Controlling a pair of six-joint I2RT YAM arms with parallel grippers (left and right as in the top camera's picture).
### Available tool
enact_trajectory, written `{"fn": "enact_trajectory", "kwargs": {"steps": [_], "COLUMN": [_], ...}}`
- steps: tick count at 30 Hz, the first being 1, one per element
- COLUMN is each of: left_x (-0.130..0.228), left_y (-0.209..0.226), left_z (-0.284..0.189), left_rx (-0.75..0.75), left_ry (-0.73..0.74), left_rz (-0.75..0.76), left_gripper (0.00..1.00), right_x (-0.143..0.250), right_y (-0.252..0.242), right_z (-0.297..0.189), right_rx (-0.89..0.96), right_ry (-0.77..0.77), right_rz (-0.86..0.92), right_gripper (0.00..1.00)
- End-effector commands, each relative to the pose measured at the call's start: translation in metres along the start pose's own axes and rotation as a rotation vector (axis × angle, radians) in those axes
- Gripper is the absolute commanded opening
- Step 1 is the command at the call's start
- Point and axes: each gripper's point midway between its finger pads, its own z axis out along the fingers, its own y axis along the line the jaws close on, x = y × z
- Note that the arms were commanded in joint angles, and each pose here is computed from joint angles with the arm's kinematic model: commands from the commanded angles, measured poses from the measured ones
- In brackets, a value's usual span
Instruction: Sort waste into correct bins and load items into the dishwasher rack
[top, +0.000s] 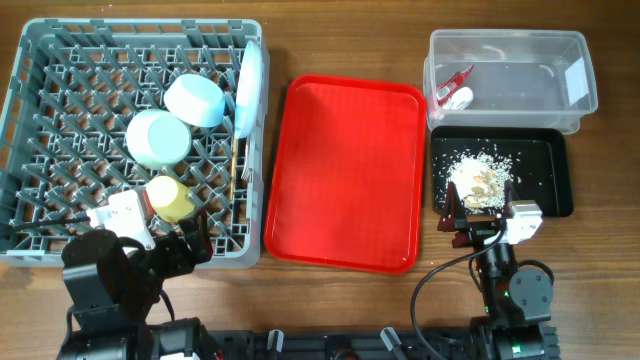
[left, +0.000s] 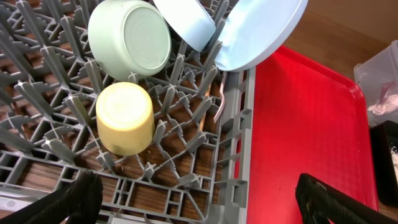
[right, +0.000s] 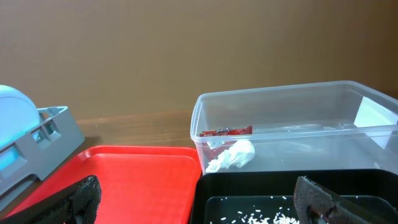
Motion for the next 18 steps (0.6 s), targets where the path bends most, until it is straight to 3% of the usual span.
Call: {"fn": "enact_trajectory", "kwargs": {"steps": [1,10,14,18], "left_x": [0.001,0.002,0.012,0.0], "left_y": [-0.003,-0.002,-0.013,-0.028], "left_z": [0.0,-0.005,0.023,0.05], "left_rx": [0.016,0.009,0.12,0.272], "left_ry": [-0.001,-0.018,-0.222,-0.551], "left_rz": [0.005,0.025,0.103,0.131], "left_gripper": [1.0,1.0,1.0,1.0], "right_x": [-0.003,-0.003,-0.003,-0.003], "right_y": [-0.001,-0.001,-0.001,-0.001], "right_z": [0.0,0.0,0.0,0.0], "right_rx": [0.002,0.002,0.002,0.002], "right_ry": [-0.012,-0.012,-0.012,-0.012], "right_rz": [0.001,0.001,0.001,0.001], "right_gripper": [1.0,1.0,1.0,1.0]}}
